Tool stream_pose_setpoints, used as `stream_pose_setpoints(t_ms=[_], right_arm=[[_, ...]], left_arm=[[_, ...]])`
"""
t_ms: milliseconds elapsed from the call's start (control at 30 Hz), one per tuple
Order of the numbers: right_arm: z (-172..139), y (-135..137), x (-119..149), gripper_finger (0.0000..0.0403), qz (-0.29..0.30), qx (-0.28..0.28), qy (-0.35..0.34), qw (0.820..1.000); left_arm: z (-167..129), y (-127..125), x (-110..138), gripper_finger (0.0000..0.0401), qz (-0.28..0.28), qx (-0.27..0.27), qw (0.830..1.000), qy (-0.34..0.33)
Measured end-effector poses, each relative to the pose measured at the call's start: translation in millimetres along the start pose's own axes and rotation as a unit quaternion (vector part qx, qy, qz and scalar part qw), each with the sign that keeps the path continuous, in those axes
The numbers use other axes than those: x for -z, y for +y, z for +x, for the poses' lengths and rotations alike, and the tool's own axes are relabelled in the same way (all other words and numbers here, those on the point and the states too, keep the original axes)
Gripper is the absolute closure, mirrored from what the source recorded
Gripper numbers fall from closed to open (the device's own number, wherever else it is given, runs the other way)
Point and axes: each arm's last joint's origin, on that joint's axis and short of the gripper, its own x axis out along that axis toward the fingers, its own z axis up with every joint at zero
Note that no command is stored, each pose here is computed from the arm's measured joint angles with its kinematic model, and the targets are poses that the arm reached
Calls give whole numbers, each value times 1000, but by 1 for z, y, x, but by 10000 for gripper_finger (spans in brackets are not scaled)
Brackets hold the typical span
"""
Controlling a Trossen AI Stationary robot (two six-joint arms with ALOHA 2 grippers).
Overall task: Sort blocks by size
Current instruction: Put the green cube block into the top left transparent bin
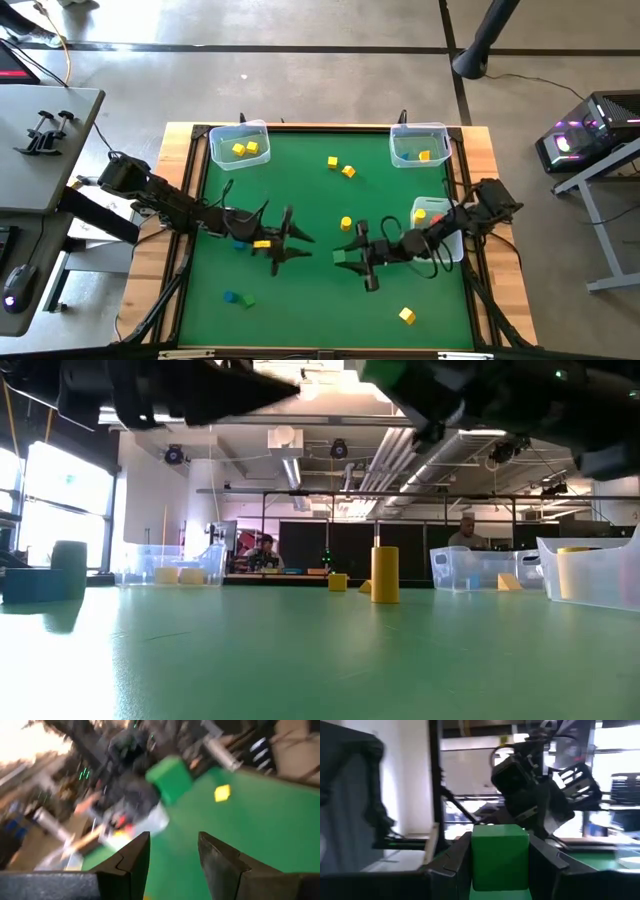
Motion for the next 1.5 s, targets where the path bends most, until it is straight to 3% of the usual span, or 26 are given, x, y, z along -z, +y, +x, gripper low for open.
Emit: stream_pose_setpoints(t_ms=[167, 300, 467, 667, 833, 1067, 1300, 1500], right_arm=[[8, 1, -5, 264, 2, -36, -17, 999], [9, 1, -6, 271, 3, -37, -19, 999], [9, 0, -6, 269, 3, -19, -18, 1000], [9, -3, -6, 269, 14, -9, -18, 1000], [11, -10, -6, 269, 30, 1, -18, 999], [13, -21, -5, 269, 56, 19, -19, 998], [14, -30, -4, 269, 78, 32, -18, 996], [14, -31, -4, 269, 82, 34, -18, 996]], left_arm=[[4, 8, -15, 249, 9, -10, 999, -53], [9, 9, -27, 239, 94, -19, 993, -61], [13, 13, -43, 209, 155, -56, 985, -50], [21, 14, -53, 162, 188, -43, 981, -12], [21, 13, -52, 140, 219, -37, 975, 2], [21, 11, -54, 137, 284, -45, 958, 13], [24, 8, -52, 140, 308, -50, 950, 10], [38, -1, -38, 141, 364, -71, 927, 46]])
